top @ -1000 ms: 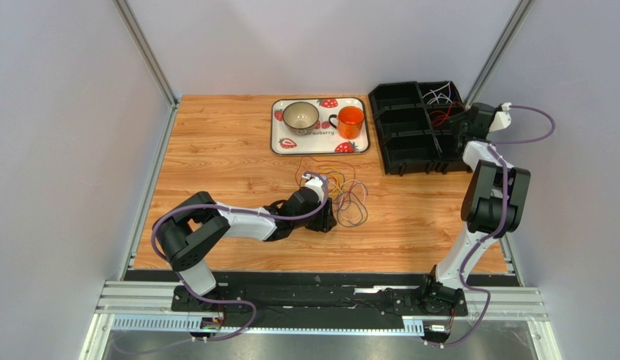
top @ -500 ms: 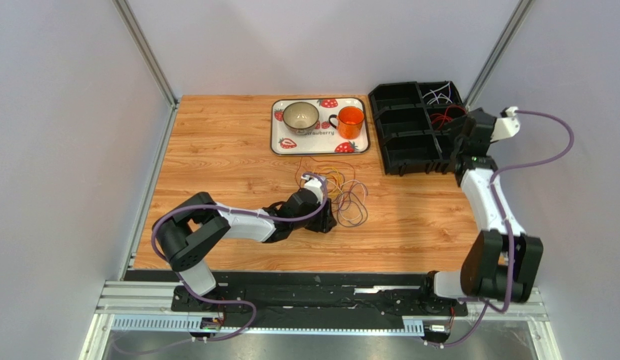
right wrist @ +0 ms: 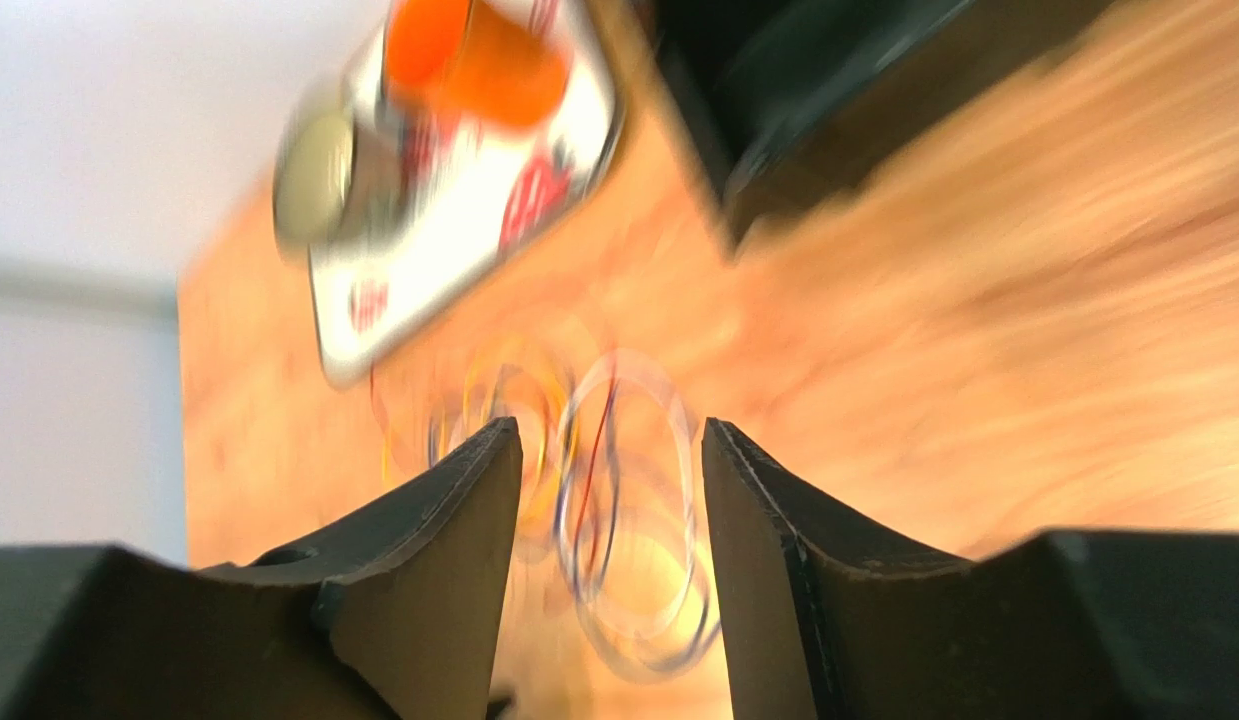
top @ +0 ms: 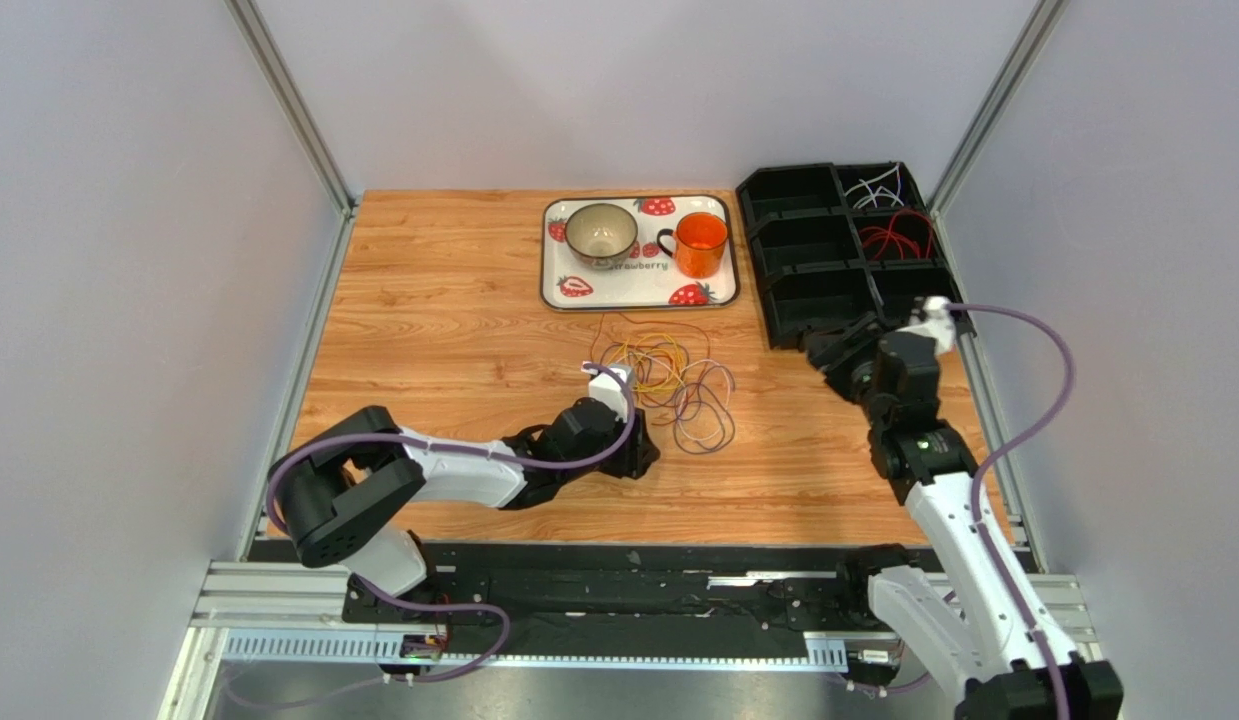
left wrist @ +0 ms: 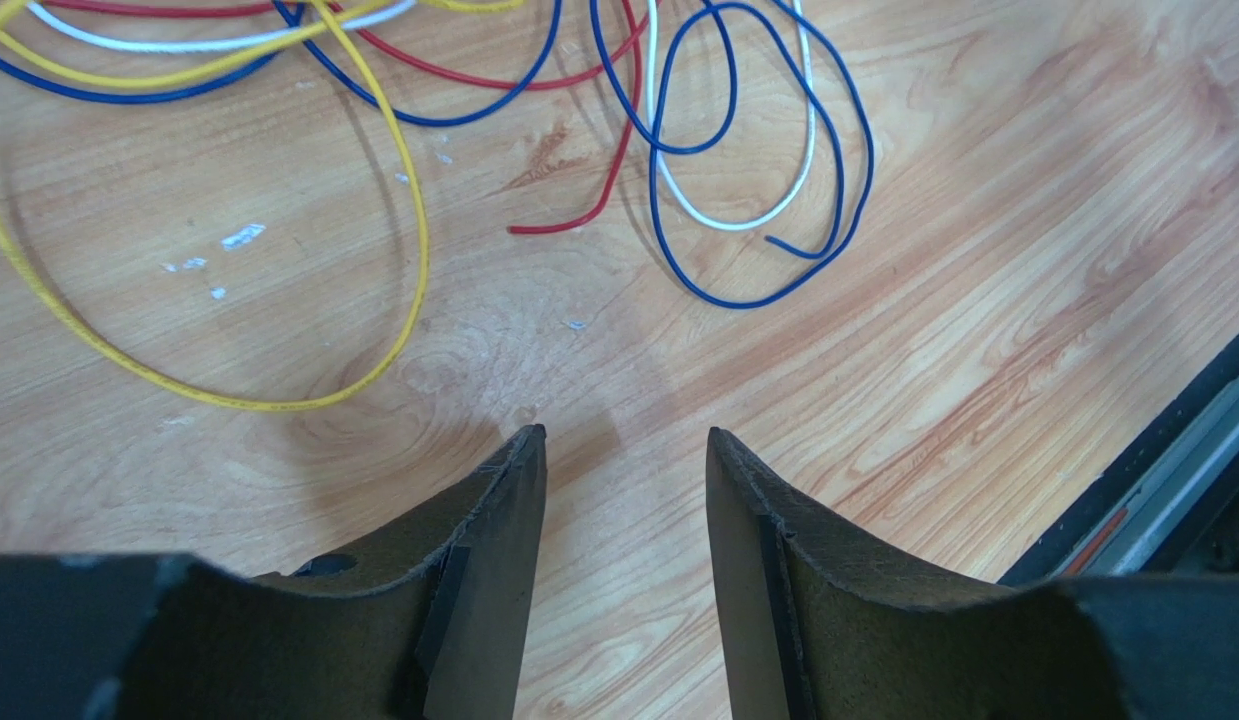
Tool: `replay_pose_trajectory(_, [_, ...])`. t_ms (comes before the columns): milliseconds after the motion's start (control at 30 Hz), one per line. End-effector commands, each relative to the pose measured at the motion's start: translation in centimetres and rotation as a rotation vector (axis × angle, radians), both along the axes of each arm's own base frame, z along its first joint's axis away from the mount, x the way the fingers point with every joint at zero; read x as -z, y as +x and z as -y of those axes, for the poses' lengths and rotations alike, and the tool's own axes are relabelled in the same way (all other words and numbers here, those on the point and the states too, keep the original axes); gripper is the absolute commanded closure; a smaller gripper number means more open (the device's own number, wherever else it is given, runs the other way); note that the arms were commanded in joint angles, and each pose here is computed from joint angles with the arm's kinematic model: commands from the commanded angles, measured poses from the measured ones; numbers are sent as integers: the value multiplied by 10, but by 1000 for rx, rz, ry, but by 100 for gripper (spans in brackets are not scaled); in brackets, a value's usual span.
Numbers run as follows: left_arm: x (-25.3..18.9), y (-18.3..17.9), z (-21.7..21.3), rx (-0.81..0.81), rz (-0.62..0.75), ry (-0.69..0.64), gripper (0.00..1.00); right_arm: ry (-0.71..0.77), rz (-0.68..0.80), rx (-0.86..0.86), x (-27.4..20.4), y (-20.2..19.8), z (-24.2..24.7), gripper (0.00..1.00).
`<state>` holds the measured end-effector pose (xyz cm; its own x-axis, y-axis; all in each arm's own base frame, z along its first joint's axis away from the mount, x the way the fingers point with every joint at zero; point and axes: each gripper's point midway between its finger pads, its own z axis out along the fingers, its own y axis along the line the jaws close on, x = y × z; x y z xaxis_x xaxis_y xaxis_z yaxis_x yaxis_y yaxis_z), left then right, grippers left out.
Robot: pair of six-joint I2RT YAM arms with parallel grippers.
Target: Untangle the cables
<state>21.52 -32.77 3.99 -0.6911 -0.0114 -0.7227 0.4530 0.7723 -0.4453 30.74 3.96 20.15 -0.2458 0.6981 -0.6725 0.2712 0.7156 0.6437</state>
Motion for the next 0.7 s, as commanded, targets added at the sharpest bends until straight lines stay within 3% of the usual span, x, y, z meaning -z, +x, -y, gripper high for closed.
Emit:
replay_pose_trajectory(0, [-24,9,-6,-66,66,-29,48,-31,-161,-277,43,-31,-72,49])
replay_pose_trajectory(133, [-40,14,-18,-101,100,19,48,-123,-222,-433,60,-53,-116,50])
replay_pose_trajectory(433, [-72,36,-37,-138,239,176,48,-210,-324,-577,90,-61,-163,53])
replay_pose_trajectory(667, [-52,39,-34,-146,216,186,48,-339,-383,-628,105,-65,-186,54])
